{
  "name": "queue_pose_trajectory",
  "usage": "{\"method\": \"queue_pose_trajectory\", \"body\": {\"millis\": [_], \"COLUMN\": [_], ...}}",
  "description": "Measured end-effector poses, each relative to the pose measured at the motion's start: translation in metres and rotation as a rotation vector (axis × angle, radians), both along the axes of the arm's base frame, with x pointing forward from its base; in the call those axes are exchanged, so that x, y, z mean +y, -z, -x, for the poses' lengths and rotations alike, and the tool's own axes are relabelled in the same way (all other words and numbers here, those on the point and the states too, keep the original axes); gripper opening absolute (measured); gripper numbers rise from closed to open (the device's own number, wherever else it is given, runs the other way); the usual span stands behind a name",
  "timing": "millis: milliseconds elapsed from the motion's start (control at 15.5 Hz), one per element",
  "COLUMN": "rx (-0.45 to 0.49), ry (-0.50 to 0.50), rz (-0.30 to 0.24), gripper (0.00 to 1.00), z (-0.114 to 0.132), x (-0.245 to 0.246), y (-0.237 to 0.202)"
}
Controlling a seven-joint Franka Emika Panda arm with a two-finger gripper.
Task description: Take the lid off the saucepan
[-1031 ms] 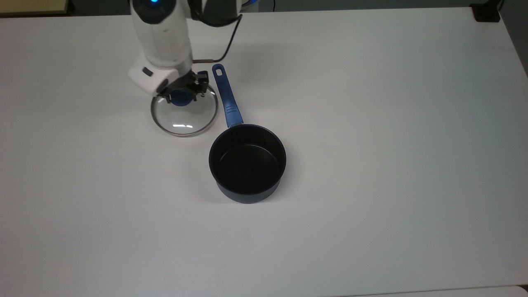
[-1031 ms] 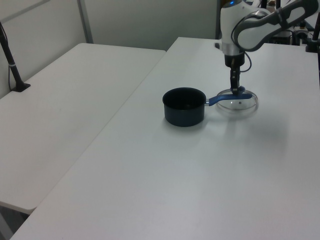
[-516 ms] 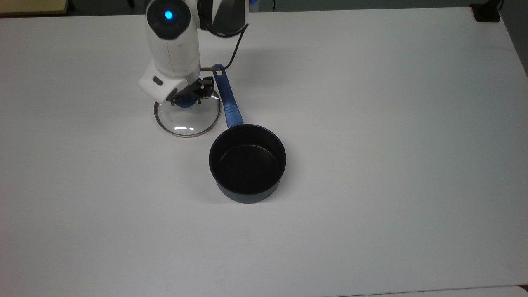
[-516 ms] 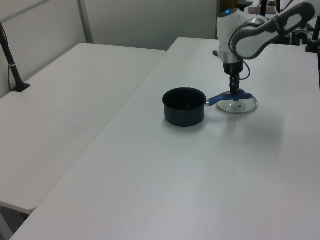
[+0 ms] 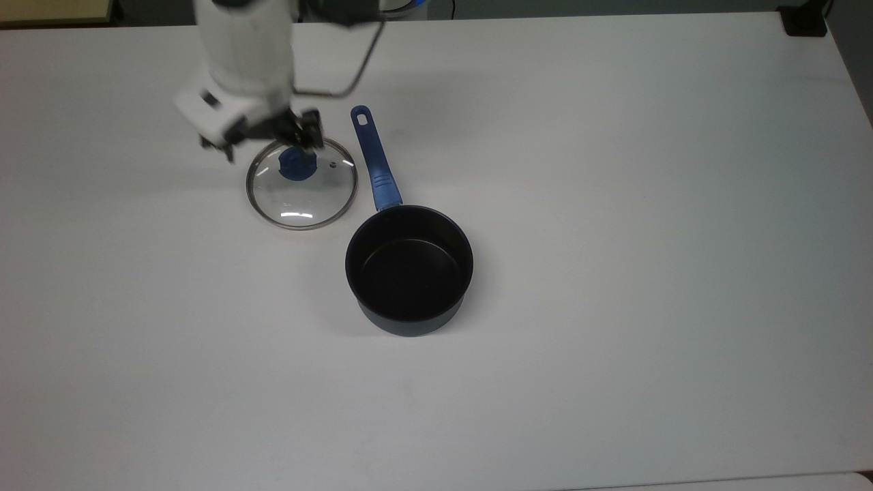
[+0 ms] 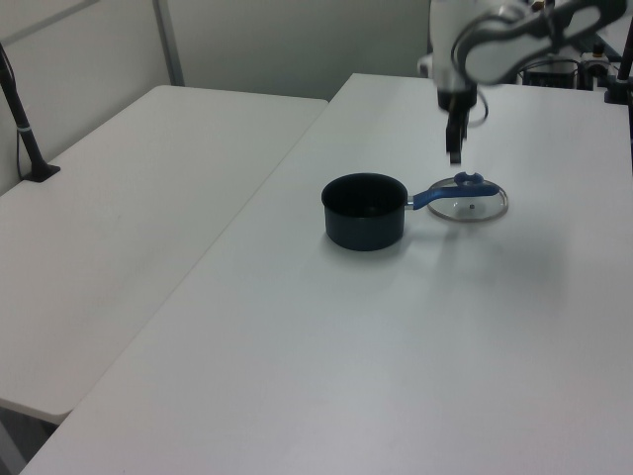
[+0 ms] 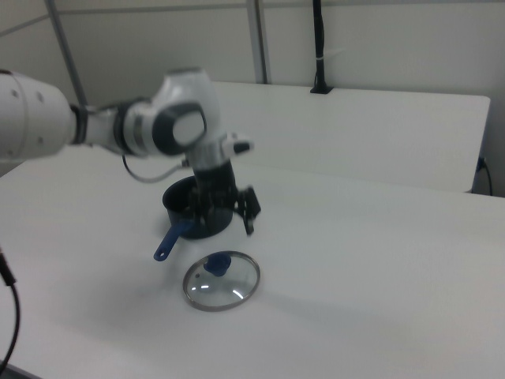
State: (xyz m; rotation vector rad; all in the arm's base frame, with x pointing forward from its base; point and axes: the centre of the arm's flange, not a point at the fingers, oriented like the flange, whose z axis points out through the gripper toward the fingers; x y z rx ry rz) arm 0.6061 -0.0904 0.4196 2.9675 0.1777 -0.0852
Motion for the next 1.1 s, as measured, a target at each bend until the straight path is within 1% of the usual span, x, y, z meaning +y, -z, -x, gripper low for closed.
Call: {"method": "queue_pose_trajectory", "body": {"millis": [193,387,451,580,709,838,967,1096], "rx": [-0.001,-0.042,-0.065,-0.103,-0.129,-0.130,-0.100,-0.077], "ry": [0.026,0.057,0.072,0.111,0.171,0.215,0.223,0.211], "rz": [0.004,0.003,-0.008,-0.059,-0.097,-0.106,-0.101,-0.098], "gripper": [1.00,1.00,1.00,1.00,1.00,1.00,1.00,1.00], "z": [0.007,0.005,0.005,0.009,0.017,0.026,0.032,0.037], "x": [0.004,0.048,0.067,0.099,0.115,0.120,0.120,0.119], "y": [-0.072,-0.113,-0.122,-0.139,-0.155,-0.166,-0.167,-0.168]}}
